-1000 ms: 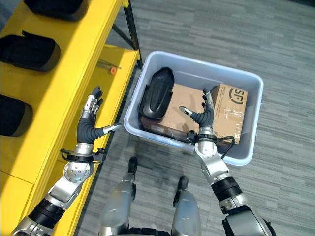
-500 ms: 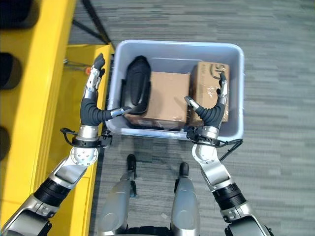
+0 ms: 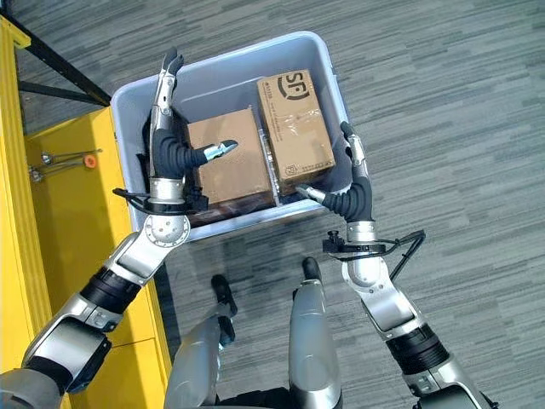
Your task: Move parts from the plastic box to the shelf.
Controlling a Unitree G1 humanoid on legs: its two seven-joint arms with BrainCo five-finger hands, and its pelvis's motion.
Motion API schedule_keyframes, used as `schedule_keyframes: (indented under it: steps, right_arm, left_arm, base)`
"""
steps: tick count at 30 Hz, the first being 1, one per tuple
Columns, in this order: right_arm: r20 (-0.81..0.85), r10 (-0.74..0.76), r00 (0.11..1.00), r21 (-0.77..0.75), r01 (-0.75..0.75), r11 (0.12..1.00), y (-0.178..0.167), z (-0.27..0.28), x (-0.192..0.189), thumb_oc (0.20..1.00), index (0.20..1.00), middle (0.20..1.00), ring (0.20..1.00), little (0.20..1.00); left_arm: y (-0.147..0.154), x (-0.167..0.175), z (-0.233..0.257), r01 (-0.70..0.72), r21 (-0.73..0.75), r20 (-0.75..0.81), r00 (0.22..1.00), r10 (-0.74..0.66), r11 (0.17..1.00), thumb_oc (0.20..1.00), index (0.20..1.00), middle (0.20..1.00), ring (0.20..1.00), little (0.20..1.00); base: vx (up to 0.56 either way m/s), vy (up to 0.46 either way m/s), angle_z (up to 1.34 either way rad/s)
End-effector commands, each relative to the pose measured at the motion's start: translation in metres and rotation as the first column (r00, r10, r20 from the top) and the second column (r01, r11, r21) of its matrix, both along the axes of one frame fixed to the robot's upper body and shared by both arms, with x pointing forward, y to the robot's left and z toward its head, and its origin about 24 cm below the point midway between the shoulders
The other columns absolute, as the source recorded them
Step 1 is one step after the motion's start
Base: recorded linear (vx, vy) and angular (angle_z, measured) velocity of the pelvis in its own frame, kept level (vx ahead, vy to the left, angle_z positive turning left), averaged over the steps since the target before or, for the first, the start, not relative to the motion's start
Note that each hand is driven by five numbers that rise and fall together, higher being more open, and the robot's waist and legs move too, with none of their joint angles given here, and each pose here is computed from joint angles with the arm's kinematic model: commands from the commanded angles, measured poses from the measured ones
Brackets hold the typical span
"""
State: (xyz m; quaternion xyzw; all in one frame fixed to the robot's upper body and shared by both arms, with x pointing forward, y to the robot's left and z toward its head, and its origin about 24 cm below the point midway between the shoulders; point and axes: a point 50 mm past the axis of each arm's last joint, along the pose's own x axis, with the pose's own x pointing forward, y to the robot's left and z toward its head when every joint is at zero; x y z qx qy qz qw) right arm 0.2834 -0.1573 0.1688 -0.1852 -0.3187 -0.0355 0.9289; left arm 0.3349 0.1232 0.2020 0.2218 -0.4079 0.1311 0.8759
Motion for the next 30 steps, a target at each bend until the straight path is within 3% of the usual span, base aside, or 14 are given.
schedule_keyframes:
  steps: [1, 4, 5, 14, 15, 19, 21, 30]
  right_arm:
    - [0.153, 0.059, 0.986, 0.023, -0.063, 0.998, 0.011, 0.032, -0.006, 1.0, 1.0, 1.0, 1.0, 1.0]
    - [0.164, 0.05, 0.985, 0.019, -0.054, 0.998, 0.013, 0.035, -0.005, 1.0, 1.0, 1.0, 1.0, 1.0]
    - [0.17, 0.037, 0.985, 0.028, -0.043, 0.999, 0.013, 0.036, -0.004, 1.0, 1.0, 1.0, 1.0, 1.0]
    - [0.199, 0.001, 0.98, 0.1, -0.021, 0.995, 0.018, 0.039, -0.001, 1.0, 1.0, 1.0, 1.0, 1.0]
    - [0.186, -0.002, 0.983, 0.125, -0.022, 0.992, 0.019, 0.039, 0.001, 1.0, 1.0, 1.0, 1.0, 1.0]
    - [0.169, -0.026, 0.985, 0.143, 0.001, 0.99, 0.021, 0.036, 0.008, 1.0, 1.0, 1.0, 1.0, 1.0]
    - [0.118, -0.064, 0.991, 0.152, 0.045, 0.987, 0.017, 0.034, 0.012, 1.0, 1.0, 1.0, 1.0, 1.0]
    - [0.094, -0.034, 0.995, 0.215, 0.013, 0.977, 0.017, 0.029, 0.016, 1.0, 1.0, 1.0, 1.0, 1.0]
  left_arm:
    - [0.008, 0.003, 0.009, -0.093, -0.06, 0.047, 0.994, 0.096, 0.994, 1.0, 1.0, 1.0, 1.0, 1.0]
    - [0.018, 0.011, -0.002, -0.21, -0.135, -0.005, 0.977, 0.212, 0.968, 1.0, 1.0, 1.0, 1.0, 1.0]
    - [0.029, 0.013, -0.008, -0.317, -0.197, -0.022, 0.947, 0.32, 0.928, 1.0, 1.0, 1.0, 1.0, 1.0]
    - [0.049, 0.017, -0.025, -0.57, -0.258, -0.052, 0.815, 0.578, 0.78, 1.0, 1.0, 1.0, 1.0, 1.0]
    - [0.05, 0.02, -0.024, -0.592, -0.215, -0.048, 0.8, 0.597, 0.776, 1.0, 1.0, 1.0, 1.0, 1.0]
    - [0.044, 0.029, -0.022, -0.608, -0.177, -0.08, 0.793, 0.604, 0.774, 1.0, 1.0, 1.0, 1.0, 1.0]
    - [0.034, 0.036, -0.012, -0.563, -0.08, -0.048, 0.827, 0.561, 0.823, 1.0, 1.0, 1.0, 1.0, 1.0]
    - [0.004, 0.045, 0.002, -0.46, -0.011, -0.029, 0.888, 0.46, 0.888, 1.0, 1.0, 1.0, 1.0, 1.0]
  base:
    - [-0.03, 0.03, -0.09]
    - [-0.01, 0.002, -0.01]
    - [-0.04, -0.006, -0.02]
    - [-0.05, -0.049, 0.03]
    - [-0.06, -0.048, -0.01]
    - [-0.03, -0.009, 0.0]
    - [-0.05, 0.004, -0.02]
    - [-0.01, 0.009, -0.02]
